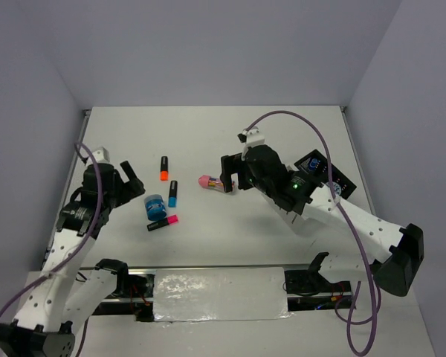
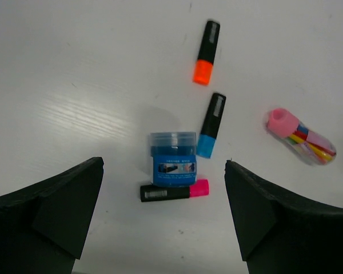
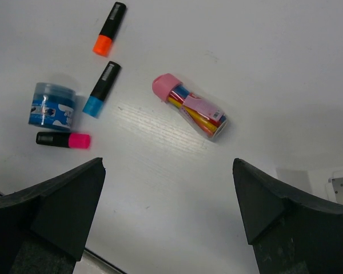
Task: Sort the stationery into containers
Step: Pick up the stationery from the center of the board.
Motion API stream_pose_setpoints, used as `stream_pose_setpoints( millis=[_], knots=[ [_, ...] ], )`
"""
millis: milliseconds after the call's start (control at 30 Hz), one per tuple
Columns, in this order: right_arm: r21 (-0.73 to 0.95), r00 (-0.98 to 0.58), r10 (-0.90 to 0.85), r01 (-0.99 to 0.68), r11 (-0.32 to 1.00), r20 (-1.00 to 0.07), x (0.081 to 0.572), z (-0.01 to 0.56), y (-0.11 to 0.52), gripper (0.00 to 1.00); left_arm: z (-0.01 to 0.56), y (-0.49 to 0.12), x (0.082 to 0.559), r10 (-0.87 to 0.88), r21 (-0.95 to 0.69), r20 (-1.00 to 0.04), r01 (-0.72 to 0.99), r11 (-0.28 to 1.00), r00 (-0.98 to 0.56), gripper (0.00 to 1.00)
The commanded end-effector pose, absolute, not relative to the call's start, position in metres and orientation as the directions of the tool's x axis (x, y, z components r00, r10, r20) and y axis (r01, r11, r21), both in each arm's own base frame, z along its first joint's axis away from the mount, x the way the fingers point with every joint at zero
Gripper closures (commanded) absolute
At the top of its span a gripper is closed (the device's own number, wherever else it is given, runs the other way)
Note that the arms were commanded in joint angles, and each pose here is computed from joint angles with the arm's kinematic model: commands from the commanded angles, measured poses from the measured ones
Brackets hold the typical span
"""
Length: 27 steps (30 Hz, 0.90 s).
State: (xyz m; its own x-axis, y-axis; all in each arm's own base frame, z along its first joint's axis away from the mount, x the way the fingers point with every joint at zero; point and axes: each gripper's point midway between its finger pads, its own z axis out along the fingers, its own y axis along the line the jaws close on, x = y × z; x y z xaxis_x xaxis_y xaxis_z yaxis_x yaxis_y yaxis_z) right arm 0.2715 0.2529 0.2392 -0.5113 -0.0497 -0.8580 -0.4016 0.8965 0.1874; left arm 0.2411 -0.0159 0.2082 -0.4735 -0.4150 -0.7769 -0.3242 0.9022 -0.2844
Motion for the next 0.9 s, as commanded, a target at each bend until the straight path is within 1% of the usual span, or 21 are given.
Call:
stream_pose_setpoints(
  millis=[0,67,200,300,433,500,867],
  knots=[
    [0.209,-0.461,0.005,-0.392,0.896,-0.887,0.276,0.263,0.256,0.0,0.171,-0.057,0.25,-0.513,-0.417,-0.633,-0.303,0.857,-0.58,0.01],
    [0.198,-0.468,-0.014,-0.401,0.895,-0.883,0.275,0.256,0.257,0.0,0.159,-0.059,0.253,-0.52,-0.393,-0.626,-0.341,0.854,-0.582,0.01],
    [0.16,-0.479,-0.06,-0.404,0.901,-0.876,0.274,0.239,0.253,0.0,0.139,-0.077,0.254,-0.501,-0.344,-0.602,-0.365,0.865,-0.622,0.01],
    [0.154,-0.479,-0.072,-0.416,0.896,-0.875,0.271,0.231,0.251,0.0,0.119,-0.076,0.253,-0.509,-0.306,-0.58,-0.408,0.86,-0.636,0.01],
    [0.138,-0.48,-0.102,-0.44,0.887,-0.871,0.269,0.22,0.253,0.0,0.093,-0.079,0.252,-0.5,-0.279,-0.559,-0.417,0.865,-0.662,0.01],
    [0.133,-0.488,-0.117,-0.448,0.884,-0.865,0.269,0.214,0.255,0.0,0.08,-0.076,0.251,-0.483,-0.238,-0.55,-0.426,0.873,-0.682,0.01],
    [0.124,-0.504,-0.158,-0.481,0.868,-0.849,0.273,0.198,0.267,0.0,0.061,-0.07,0.253,-0.419,-0.171,-0.574,-0.398,0.901,-0.703,0.01]
  ],
)
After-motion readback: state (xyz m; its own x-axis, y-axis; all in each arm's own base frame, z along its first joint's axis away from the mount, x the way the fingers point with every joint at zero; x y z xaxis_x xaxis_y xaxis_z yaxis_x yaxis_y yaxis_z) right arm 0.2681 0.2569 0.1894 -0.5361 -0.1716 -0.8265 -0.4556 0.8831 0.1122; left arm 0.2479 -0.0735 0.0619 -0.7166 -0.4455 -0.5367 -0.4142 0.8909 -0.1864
